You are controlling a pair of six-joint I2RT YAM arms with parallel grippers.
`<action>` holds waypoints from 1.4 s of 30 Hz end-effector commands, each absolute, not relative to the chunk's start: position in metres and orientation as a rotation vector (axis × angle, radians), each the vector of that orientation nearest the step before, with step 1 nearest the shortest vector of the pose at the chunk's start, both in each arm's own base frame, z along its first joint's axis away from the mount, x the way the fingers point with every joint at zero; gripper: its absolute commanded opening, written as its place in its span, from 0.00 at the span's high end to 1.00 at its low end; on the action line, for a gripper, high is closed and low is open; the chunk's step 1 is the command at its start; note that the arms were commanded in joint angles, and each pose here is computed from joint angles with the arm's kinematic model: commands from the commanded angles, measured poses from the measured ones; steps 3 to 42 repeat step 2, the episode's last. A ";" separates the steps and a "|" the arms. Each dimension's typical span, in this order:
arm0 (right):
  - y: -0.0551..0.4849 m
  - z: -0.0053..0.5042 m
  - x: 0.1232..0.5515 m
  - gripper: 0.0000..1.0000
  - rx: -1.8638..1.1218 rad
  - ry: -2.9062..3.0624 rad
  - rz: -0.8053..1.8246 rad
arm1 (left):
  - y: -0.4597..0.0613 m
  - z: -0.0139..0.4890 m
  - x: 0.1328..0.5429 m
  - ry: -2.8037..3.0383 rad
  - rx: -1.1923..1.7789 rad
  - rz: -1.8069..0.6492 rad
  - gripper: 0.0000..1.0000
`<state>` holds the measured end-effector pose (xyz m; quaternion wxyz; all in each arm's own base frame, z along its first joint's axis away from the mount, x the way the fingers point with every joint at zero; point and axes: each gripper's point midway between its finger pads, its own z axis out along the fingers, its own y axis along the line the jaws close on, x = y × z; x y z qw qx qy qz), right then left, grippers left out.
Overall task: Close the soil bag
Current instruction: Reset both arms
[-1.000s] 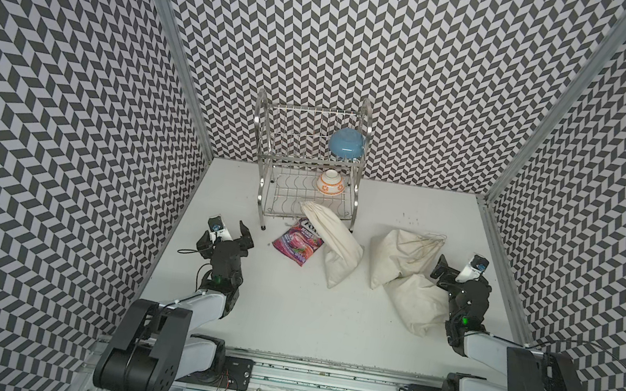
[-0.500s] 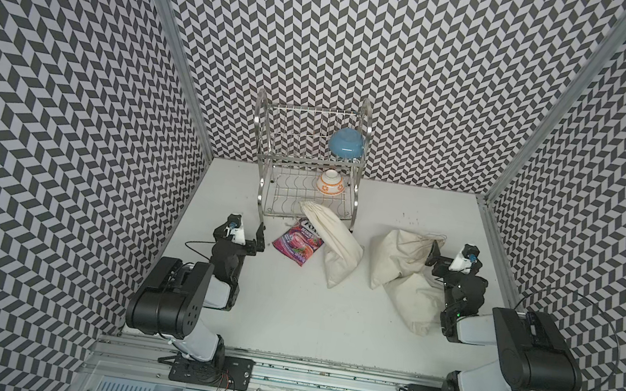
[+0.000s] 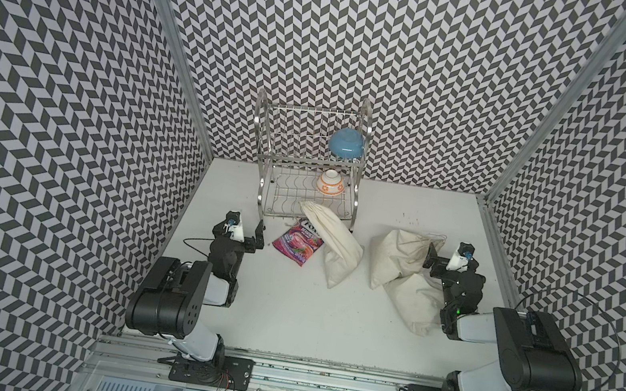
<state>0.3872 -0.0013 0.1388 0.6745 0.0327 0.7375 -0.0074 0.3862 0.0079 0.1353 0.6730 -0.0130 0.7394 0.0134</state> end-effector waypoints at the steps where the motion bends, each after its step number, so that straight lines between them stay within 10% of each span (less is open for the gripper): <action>1: 0.003 0.150 0.388 0.00 0.055 1.623 -0.009 | 0.004 0.141 0.388 1.645 -0.019 0.021 0.00; 42: 0.003 0.150 0.388 0.00 0.057 1.623 -0.010 | 0.005 0.143 0.386 1.638 -0.022 0.026 0.00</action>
